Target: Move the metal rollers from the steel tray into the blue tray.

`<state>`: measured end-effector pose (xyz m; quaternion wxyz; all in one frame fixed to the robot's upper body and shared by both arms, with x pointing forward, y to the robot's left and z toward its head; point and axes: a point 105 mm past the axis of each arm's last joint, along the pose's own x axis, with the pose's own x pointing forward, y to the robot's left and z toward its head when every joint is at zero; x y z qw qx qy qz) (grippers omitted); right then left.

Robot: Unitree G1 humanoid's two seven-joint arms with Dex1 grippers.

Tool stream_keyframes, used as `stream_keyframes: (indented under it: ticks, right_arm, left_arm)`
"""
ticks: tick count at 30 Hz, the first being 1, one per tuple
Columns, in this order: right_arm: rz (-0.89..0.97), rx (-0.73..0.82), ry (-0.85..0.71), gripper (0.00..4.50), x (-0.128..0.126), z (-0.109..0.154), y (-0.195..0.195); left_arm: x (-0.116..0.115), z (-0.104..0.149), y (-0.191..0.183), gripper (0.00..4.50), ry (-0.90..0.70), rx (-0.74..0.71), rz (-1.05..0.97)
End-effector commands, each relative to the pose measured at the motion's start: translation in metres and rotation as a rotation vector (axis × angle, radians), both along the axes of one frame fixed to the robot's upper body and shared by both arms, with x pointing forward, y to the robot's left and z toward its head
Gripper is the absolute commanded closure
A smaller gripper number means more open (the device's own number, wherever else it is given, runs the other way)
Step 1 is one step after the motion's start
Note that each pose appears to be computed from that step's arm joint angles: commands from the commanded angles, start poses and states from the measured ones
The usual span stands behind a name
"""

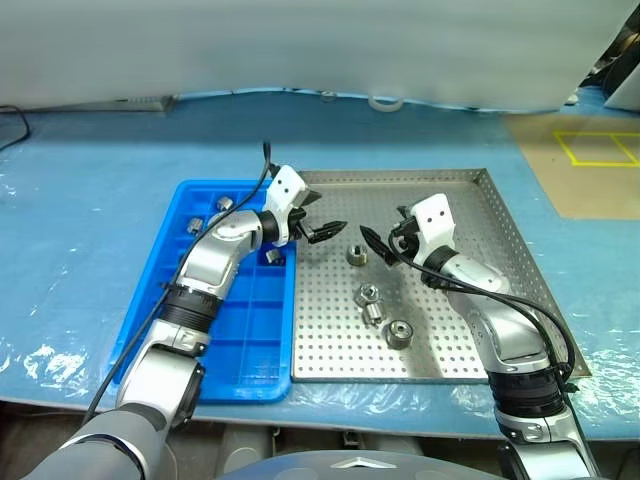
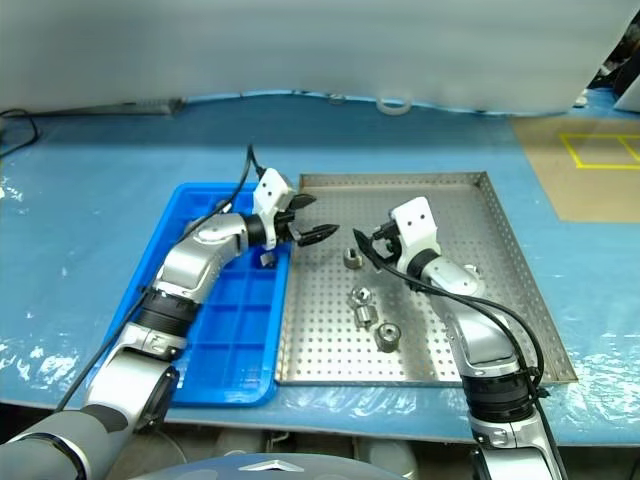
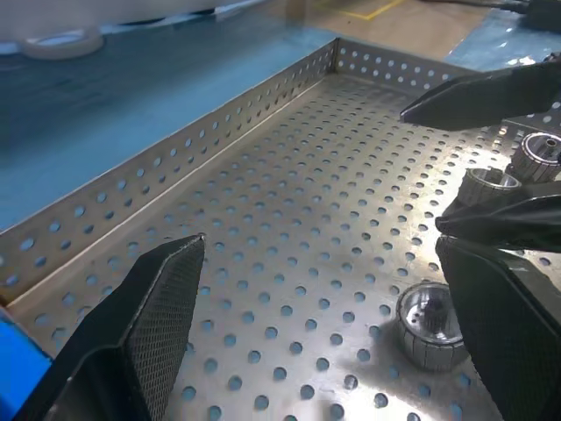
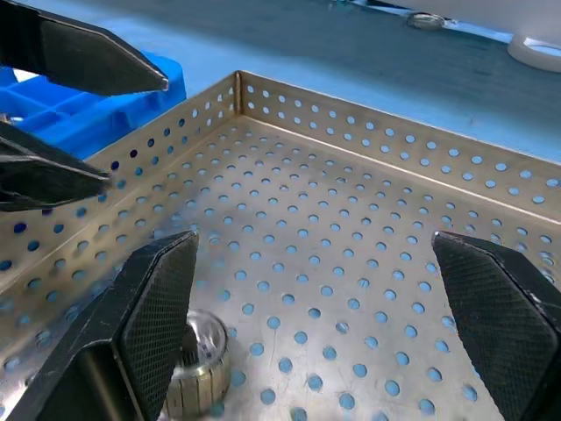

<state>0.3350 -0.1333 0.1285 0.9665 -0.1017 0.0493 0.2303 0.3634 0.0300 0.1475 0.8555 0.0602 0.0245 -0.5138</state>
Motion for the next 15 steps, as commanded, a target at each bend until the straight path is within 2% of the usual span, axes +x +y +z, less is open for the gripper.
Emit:
stream_keyframes:
  ticks: [1,7,12,15]
  right_arm:
    - [0.03,0.016,-0.067,0.0,-0.001,0.019,0.003]
    - [0.108,0.015,-0.082,0.0,-0.006,0.032,-0.005]
    - [0.227,0.07,-0.048,0.0,-0.019,0.056,-0.025]
    - [0.325,0.043,0.054,0.0,-0.041,0.062,-0.048]
  left_arm:
    - [-0.012,0.019,-0.004,0.02,-0.045,-0.044,-0.081]
    - [-0.027,0.034,0.008,0.02,-0.004,-0.12,-0.182]
    - [-0.036,0.032,0.034,0.02,-0.04,-0.03,-0.223]
    - [-0.054,0.039,0.056,0.02,-0.01,-0.013,-0.308]
